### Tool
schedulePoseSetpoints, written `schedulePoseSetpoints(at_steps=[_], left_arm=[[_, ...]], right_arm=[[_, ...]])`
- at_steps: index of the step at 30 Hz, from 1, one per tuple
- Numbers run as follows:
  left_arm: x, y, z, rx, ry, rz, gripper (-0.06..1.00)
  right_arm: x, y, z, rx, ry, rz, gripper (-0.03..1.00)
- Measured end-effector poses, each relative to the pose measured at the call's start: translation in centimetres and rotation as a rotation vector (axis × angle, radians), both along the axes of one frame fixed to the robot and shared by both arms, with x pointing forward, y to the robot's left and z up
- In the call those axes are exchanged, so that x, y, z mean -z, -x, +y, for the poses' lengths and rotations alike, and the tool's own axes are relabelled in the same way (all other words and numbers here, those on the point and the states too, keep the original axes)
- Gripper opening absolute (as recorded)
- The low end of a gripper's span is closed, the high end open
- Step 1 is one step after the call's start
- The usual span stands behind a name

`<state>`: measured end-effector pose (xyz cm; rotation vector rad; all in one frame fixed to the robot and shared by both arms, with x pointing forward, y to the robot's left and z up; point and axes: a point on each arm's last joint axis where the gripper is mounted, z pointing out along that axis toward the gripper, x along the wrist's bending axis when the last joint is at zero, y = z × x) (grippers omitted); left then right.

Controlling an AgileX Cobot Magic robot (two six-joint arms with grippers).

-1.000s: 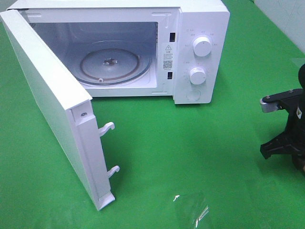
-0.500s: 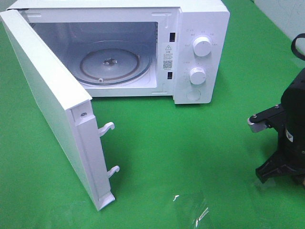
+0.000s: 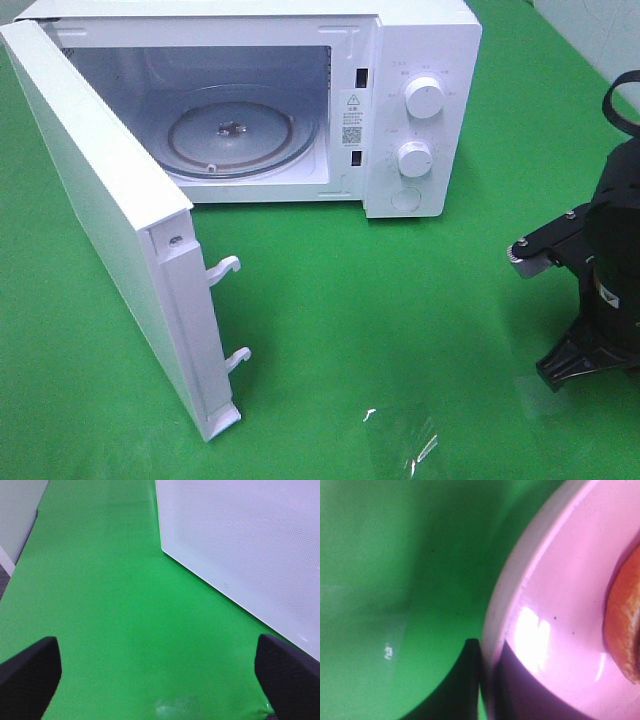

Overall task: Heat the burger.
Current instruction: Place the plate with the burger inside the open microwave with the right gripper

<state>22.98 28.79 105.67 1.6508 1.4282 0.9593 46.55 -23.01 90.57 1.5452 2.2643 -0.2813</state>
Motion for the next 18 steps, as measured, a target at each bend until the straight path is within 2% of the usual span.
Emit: schedulePoseSetpoints(at_steps=[6,9,11,18], left_arm=[[0.0,0.0,0.0,0.000,0.000,0.000,0.97],[0.0,0.0,0.0,0.000,0.000,0.000,0.97],[0.0,0.0,0.0,0.000,0.000,0.000,0.97],[0.0,0.0,0.0,0.000,0.000,0.000,0.97]], right_arm=[[-2.4,1.1,0.7,-0.035,0.029,-0.051,0.03],[-2.7,1.2,0.8,-0.042,0.032,-0.056,0.03],[-3.9,2.1,1.5,-0.076,0.039,-0.082,0.03],[-5.4,3.6,2.9,-0.150,0.043,-0.113,0.03]])
